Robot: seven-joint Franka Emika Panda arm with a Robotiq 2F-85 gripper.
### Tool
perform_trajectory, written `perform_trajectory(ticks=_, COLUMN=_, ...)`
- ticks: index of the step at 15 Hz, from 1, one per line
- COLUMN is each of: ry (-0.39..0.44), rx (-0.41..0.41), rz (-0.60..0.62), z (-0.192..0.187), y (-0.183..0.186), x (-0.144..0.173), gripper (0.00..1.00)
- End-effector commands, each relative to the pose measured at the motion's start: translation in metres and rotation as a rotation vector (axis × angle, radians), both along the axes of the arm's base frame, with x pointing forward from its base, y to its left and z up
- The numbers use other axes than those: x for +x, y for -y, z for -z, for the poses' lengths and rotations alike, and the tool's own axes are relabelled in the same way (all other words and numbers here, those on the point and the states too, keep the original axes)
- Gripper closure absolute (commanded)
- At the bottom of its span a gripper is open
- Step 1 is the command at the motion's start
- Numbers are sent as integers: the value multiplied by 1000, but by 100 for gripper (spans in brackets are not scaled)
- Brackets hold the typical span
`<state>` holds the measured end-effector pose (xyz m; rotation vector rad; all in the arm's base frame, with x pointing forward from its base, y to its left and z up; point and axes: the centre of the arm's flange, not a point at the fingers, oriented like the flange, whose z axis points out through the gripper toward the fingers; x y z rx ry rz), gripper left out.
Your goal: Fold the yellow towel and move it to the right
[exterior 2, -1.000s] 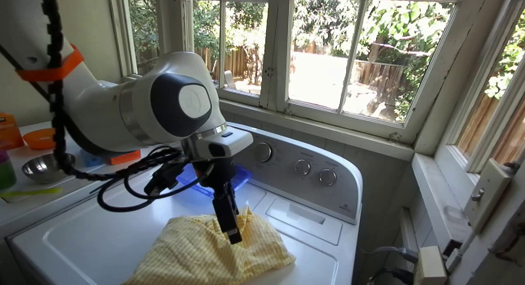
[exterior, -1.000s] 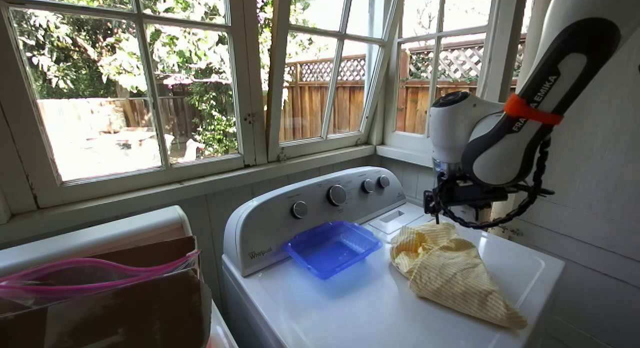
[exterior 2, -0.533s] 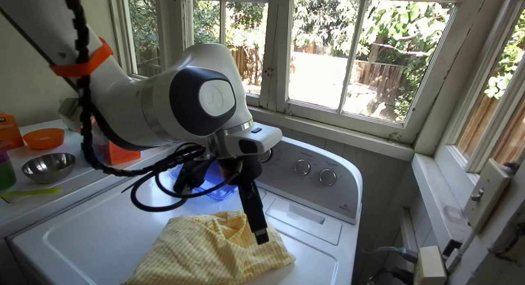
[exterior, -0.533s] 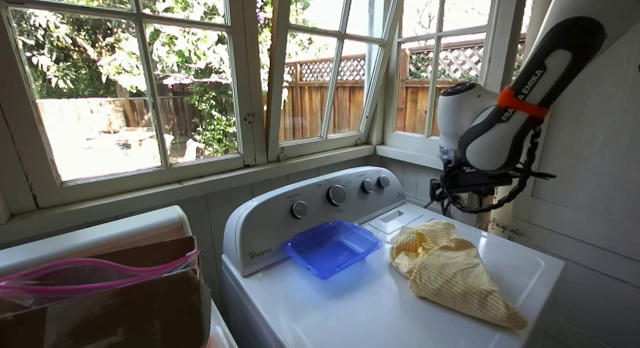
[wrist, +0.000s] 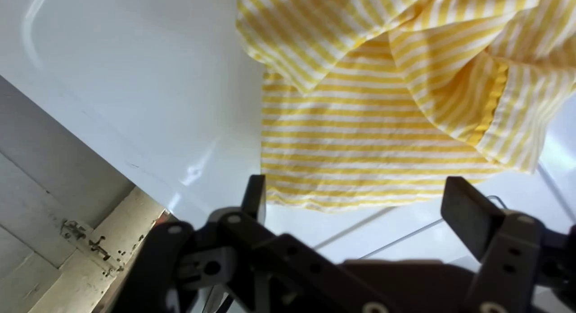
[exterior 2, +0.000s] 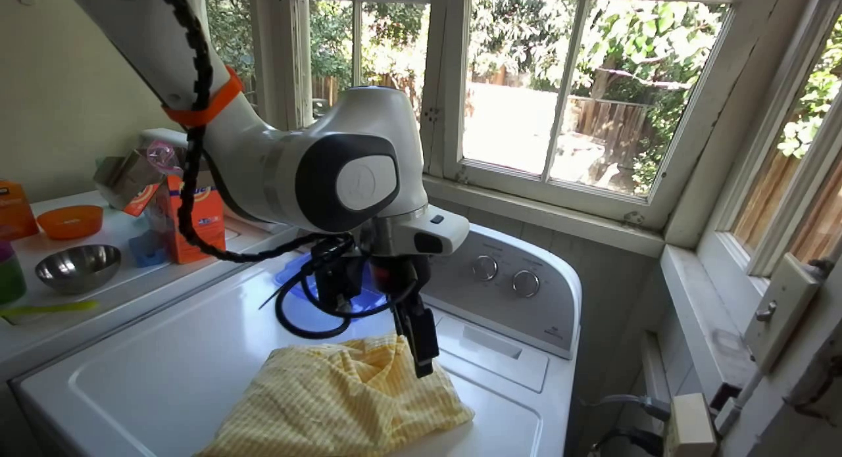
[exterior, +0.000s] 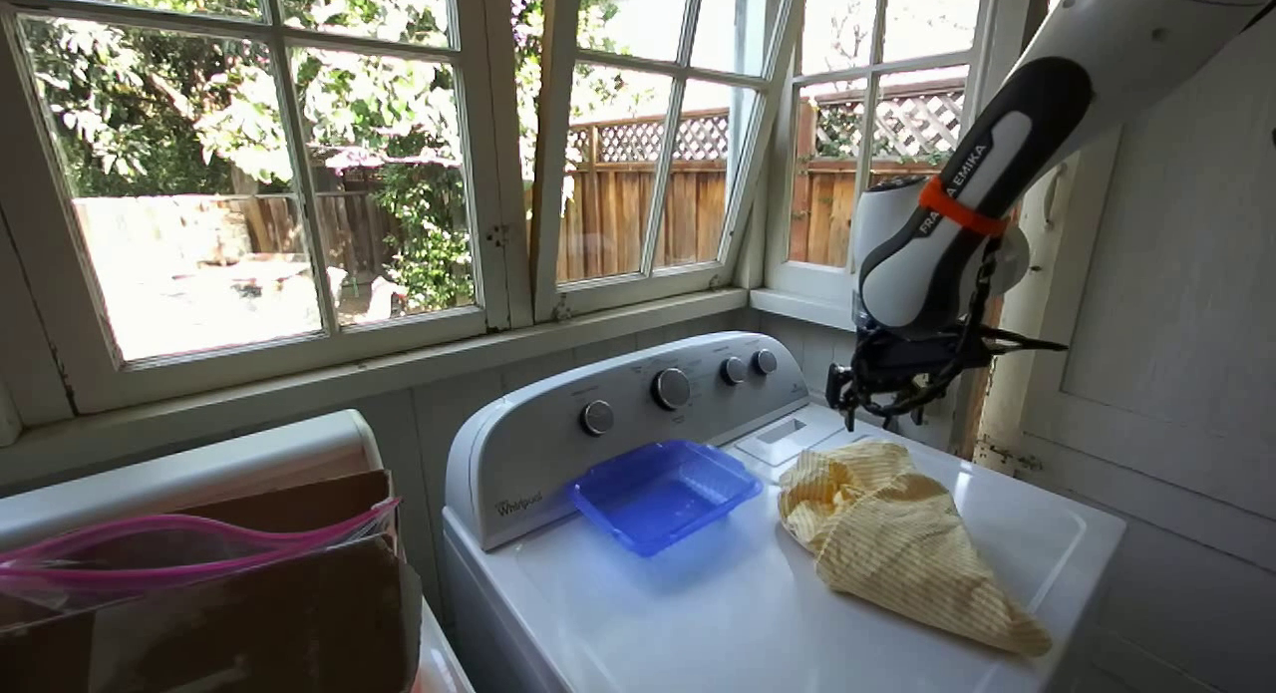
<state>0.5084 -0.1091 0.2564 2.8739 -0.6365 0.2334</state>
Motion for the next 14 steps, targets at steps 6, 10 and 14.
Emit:
perform_trajectory(ticks=6, ry=74, rx=64, rz=91, z=15, y=4, x=42, gripper=0)
perform_trajectory(ticks=10, ry=79, rx=122, rz=148, z=33, y=8, x=69, gripper=0)
perform_trajectory(ticks=14, ry=24, rx=101, rz=117, z=57, y=16, x=76, gripper=0)
